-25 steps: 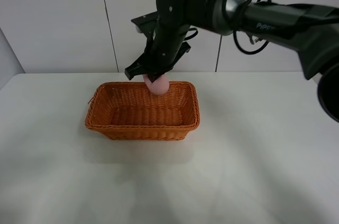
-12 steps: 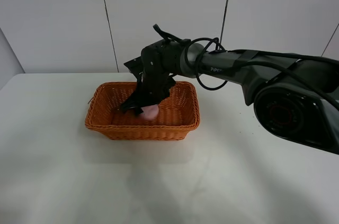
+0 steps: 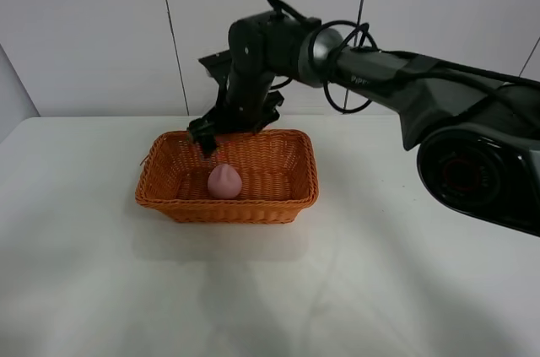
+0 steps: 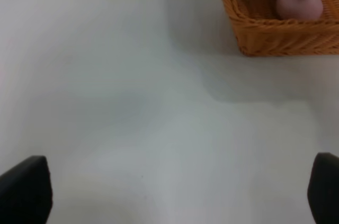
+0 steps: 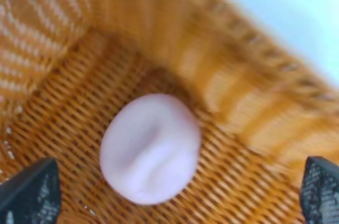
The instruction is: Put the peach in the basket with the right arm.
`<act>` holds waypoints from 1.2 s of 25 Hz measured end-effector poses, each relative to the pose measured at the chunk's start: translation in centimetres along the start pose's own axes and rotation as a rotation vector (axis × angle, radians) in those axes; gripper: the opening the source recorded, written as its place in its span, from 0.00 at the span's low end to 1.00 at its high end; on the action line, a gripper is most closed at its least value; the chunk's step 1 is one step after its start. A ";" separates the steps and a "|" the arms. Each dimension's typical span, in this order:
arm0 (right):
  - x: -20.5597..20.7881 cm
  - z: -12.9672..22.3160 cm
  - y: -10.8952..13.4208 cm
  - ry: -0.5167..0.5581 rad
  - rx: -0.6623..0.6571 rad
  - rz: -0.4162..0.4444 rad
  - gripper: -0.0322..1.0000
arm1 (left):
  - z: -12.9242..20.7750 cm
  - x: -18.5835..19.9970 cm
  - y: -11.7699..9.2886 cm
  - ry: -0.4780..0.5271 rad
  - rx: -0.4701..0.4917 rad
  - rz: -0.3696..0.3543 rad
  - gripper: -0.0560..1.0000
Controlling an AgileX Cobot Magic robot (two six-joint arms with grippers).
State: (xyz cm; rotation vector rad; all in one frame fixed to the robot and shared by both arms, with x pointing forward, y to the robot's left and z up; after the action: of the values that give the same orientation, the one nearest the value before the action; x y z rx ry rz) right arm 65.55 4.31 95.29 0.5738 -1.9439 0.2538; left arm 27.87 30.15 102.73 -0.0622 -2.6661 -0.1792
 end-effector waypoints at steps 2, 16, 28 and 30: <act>2.4 -1.1 -0.2 -0.018 0.002 0.009 0.70 | 0.0 0.0 0.0 0.000 0.000 0.000 0.99; 5.3 -2.9 -4.1 -0.060 -0.058 0.049 0.71 | 0.0 0.0 0.0 0.000 0.000 0.000 0.99; 7.5 -1.6 -24.0 -0.083 -0.391 0.223 0.71 | 0.0 0.0 0.0 0.000 0.000 0.000 0.99; 8.0 -1.0 -26.3 -0.086 -0.433 0.241 0.71 | 0.0 0.0 0.0 0.000 0.000 0.000 0.99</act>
State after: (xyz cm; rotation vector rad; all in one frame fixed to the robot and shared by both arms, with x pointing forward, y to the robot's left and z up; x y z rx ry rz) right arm 76.74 -20.18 100.86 0.0679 -2.0699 -0.0461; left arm 27.87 30.15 102.73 -0.0622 -2.6661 -0.1792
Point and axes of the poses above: a point on each arm's last joint axis where the gripper is mounted, x pointing back along that axis away from the gripper, y along the wrist's bending axis when the last joint is at zero, z = x × y, the point moved 5 cm from there along -x, pointing out along that axis toward the gripper, and after that the axes turned 6 degrees about -x, right-handed, at the moved point
